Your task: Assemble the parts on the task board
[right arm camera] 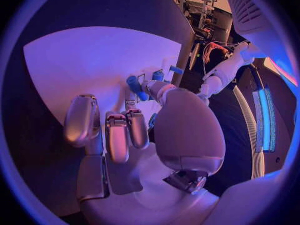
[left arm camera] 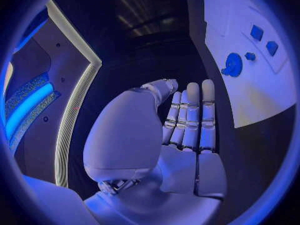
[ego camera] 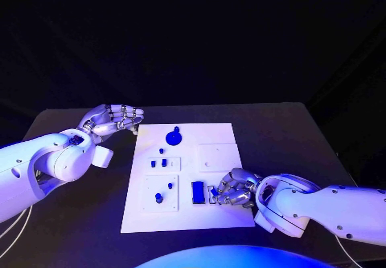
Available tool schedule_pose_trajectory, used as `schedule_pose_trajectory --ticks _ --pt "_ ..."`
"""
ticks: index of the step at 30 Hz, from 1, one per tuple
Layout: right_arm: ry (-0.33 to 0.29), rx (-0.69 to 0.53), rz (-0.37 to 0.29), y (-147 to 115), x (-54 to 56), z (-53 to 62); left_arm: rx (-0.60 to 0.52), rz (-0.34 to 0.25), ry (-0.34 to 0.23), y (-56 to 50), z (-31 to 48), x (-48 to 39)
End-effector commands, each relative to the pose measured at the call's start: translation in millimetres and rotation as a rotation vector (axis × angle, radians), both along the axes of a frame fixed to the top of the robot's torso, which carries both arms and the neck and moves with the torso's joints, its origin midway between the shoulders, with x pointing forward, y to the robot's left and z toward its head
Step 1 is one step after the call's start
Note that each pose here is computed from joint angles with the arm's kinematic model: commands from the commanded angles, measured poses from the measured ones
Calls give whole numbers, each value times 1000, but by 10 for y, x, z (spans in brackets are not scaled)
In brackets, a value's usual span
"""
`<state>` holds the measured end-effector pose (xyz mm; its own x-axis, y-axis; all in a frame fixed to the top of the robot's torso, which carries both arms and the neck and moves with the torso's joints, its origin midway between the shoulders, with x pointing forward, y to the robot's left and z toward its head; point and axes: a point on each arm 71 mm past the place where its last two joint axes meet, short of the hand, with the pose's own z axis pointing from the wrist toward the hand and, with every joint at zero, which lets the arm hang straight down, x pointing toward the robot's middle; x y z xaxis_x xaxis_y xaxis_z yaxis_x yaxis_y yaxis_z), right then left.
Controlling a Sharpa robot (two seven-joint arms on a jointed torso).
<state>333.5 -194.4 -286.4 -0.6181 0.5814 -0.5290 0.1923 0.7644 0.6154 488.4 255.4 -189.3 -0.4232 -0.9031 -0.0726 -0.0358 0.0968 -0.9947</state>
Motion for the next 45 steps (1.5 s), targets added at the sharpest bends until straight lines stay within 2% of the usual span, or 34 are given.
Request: schedule_pose_trajectory --ticks 1,45 --pt "1 -13 -3 5 11 -12 -13 -20 3 -31 7 -9" --pt "-21 -2 28 110 24 -7 -10 -18 13 -7 2 -15"
